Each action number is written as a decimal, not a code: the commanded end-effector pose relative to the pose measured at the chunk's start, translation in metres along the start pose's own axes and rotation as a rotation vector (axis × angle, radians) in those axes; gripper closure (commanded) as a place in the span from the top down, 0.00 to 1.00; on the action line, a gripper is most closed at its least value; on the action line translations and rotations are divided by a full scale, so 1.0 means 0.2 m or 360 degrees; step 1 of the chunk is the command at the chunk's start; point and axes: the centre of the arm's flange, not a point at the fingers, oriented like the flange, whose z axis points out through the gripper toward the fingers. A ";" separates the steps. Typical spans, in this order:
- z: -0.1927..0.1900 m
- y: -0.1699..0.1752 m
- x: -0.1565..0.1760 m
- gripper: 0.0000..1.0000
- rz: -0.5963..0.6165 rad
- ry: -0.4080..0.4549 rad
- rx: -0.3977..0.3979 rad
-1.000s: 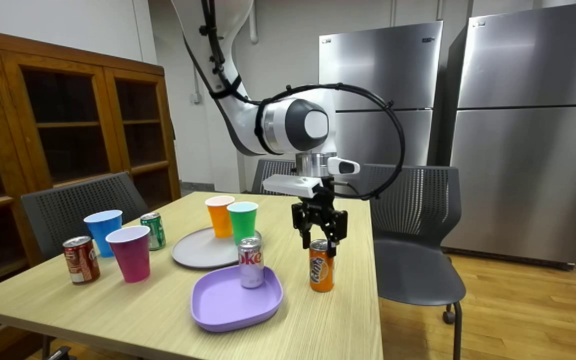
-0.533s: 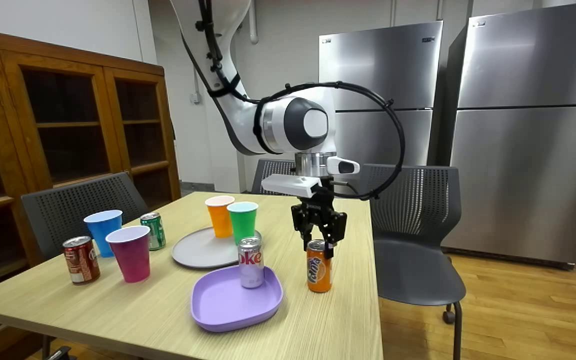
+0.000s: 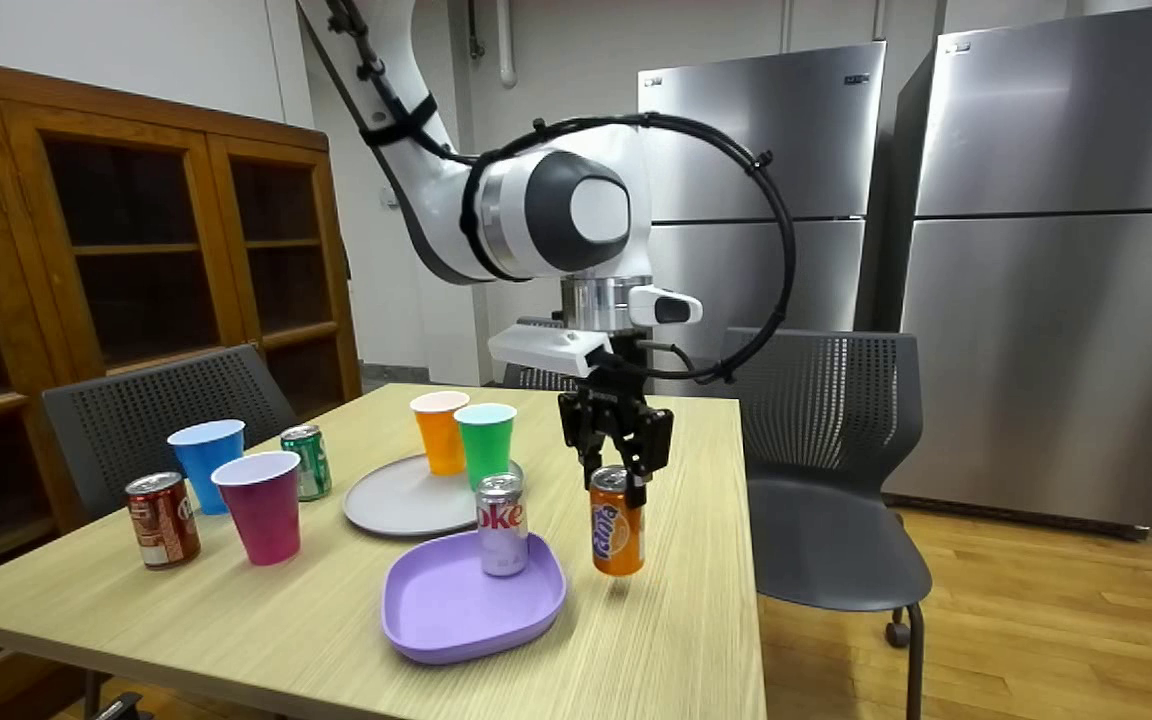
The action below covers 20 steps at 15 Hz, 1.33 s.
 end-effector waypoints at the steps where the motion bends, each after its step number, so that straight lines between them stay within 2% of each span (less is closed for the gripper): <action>1: -0.16 0.00 -0.24 0.38 0.0010 0.0077 0.0004; 10: -0.23 -0.06 -0.47 0.38 -0.0162 0.0098 -0.0028; 20: -0.15 -0.29 -0.49 0.38 -0.0345 0.0044 -0.0027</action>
